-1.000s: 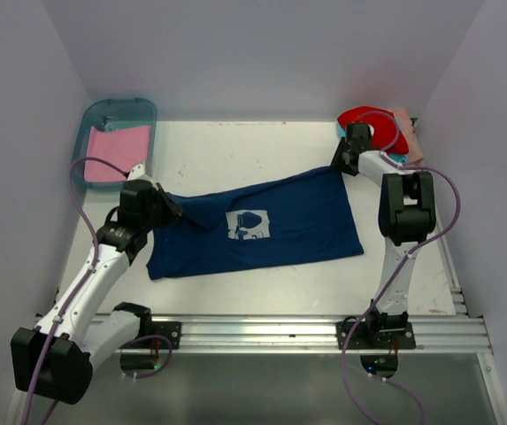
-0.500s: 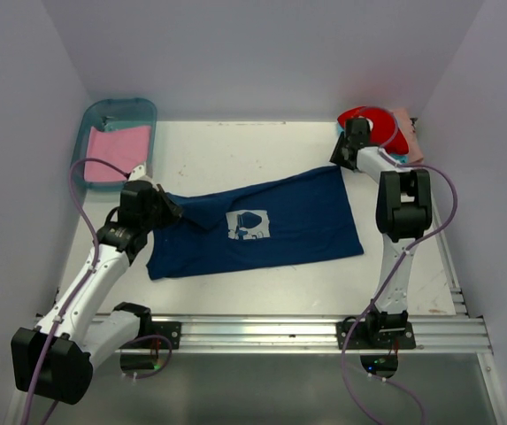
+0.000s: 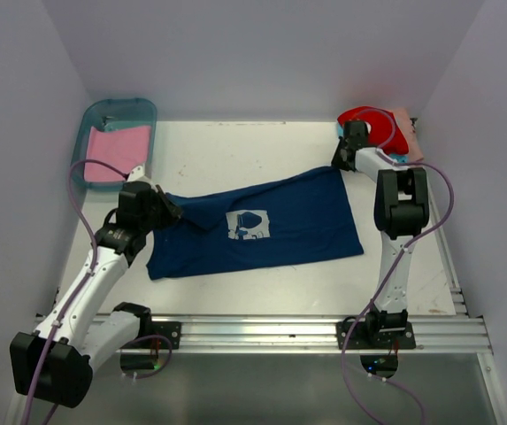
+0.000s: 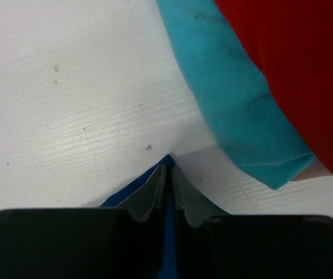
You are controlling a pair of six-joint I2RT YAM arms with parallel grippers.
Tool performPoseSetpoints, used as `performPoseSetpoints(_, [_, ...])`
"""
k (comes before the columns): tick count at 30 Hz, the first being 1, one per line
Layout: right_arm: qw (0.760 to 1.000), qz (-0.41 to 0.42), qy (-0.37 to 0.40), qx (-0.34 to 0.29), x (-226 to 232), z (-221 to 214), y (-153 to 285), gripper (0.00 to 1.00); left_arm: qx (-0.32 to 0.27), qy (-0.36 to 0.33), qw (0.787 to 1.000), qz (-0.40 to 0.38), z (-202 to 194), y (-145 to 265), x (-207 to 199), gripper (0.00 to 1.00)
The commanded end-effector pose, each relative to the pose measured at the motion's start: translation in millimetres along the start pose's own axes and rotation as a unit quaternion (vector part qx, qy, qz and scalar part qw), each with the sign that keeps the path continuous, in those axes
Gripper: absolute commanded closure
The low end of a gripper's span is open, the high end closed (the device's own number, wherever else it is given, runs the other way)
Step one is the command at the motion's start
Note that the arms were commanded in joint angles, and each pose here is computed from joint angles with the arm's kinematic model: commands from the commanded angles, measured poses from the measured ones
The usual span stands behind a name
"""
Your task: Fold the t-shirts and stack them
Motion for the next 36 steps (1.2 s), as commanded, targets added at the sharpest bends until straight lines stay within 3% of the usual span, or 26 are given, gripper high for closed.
performPoseSetpoints(1, [1.000,-0.003,-0.007,-0.013,2.9,11.4,0.5,1.00,-0.022,-0.004,1.000,-0.011,10.6,8.7,-6.3,1.00])
performPoseSetpoints(6, [1.000,-0.002,-0.010,-0.023,2.4,11.5,2.8,1.00,-0.019,-0.005,1.000,-0.003,10.6,6.8,-3.1,1.00])
performPoseSetpoints(17, [0.993,0.001,-0.014,-0.121,0.3,43.2,51.3,1.00,-0.036,-0.004,0.999,0.020,20.3,-0.1,6.2,1.00])
performPoseSetpoints(25, [0.990,0.010,-0.018,-0.138,-1.9,45.0,73.6,1.00,-0.042,-0.002,0.999,0.028,24.4,3.4,12.3,1.00])
performPoseSetpoints(36, [0.999,-0.013,-0.004,-0.048,-17.9,-12.3,106.9,1.00,-0.020,-0.023,0.999,0.033,31.7,16.9,6.9,1.00])
Point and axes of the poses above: each gripper's point midway between its finger pads, its own y axis back along the fingers, its own x axis along the line the jaws close on, z = x × y, the point moved 10 cm from there along y, back along the fingers, and after that the axes turned 4 degrees about y, right-handed, at the moved point
